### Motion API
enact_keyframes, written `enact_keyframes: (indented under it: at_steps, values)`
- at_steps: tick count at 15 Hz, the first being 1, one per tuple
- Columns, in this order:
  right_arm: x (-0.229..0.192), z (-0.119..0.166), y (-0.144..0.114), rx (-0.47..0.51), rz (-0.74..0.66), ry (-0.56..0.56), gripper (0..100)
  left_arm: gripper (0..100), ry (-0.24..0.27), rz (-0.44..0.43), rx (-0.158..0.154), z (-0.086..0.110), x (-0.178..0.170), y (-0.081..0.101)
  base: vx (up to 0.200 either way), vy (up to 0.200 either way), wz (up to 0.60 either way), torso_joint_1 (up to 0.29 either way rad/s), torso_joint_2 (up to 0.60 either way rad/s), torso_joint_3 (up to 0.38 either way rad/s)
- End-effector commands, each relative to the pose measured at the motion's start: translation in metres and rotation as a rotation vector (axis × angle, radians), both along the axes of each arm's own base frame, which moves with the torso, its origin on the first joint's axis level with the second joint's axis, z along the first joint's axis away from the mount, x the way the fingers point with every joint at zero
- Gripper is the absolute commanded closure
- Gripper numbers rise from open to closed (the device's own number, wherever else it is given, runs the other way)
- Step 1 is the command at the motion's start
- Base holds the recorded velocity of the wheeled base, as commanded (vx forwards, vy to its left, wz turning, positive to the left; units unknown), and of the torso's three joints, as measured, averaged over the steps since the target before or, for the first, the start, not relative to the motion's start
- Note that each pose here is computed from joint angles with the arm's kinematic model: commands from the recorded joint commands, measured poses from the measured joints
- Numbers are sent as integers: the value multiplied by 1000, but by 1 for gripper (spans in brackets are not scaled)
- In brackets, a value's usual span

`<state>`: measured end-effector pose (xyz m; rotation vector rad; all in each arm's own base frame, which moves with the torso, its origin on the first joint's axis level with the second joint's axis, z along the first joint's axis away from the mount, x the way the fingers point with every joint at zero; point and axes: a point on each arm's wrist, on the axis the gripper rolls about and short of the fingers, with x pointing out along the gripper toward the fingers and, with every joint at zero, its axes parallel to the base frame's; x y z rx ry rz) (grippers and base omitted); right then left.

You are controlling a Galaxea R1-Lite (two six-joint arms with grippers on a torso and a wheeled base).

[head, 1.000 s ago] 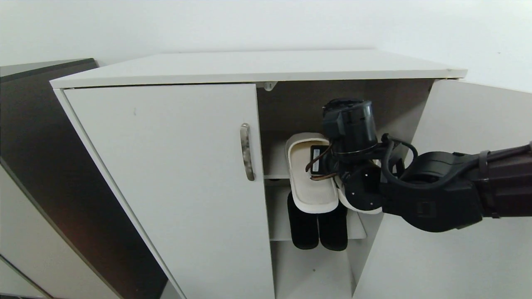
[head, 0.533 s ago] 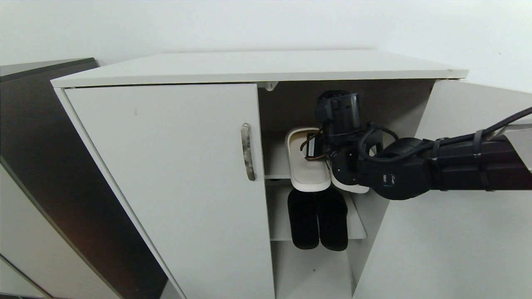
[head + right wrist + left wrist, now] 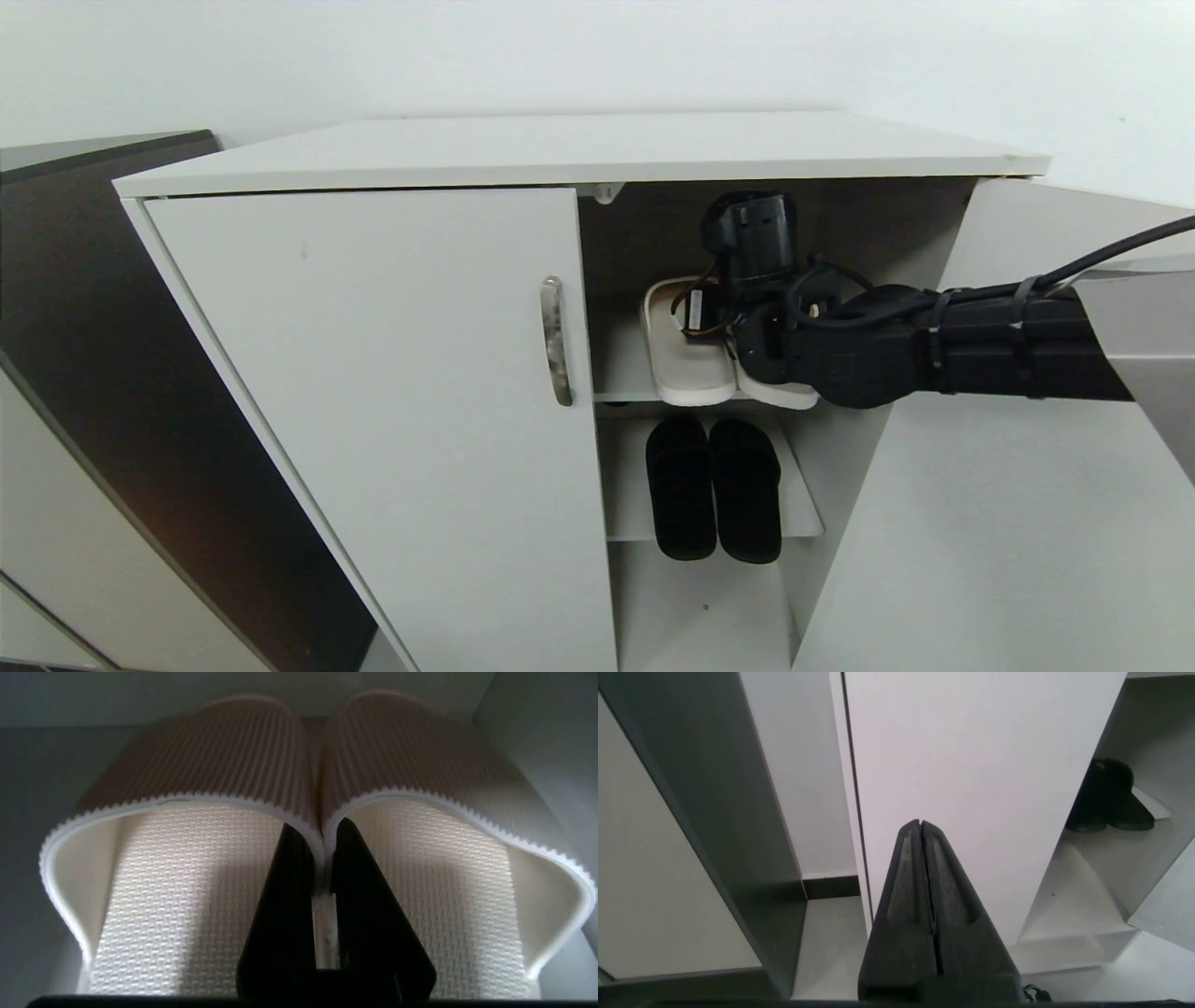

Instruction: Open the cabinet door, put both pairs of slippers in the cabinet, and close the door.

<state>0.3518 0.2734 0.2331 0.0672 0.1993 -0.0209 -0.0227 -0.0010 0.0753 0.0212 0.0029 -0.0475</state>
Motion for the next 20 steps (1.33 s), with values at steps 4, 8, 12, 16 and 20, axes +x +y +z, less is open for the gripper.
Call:
enact_keyframes:
  at_steps: [4,8,12,16,20]
  values:
    - [6,-11,4,-17,-2,16,100,100,0,1,-1,0,0,0,0,0,0,0,0,0]
    - [6,-11,4,-18,-2,17,100,100,0,1,-1,0,0,0,0,0,0,0,0,0]
    - [6,-12,4,-20,0,19,0,100,0,1,-1,0,0,0,0,0,0,0,0,0]
    - [-10,-5,3,-25,12,21,0,100,0,1,-1,0,0,0,0,0,0,0,0,0]
    - [-62,14,0,-28,67,14,0,100,0,1,-1,0,0,0,0,0,0,0,0,0]
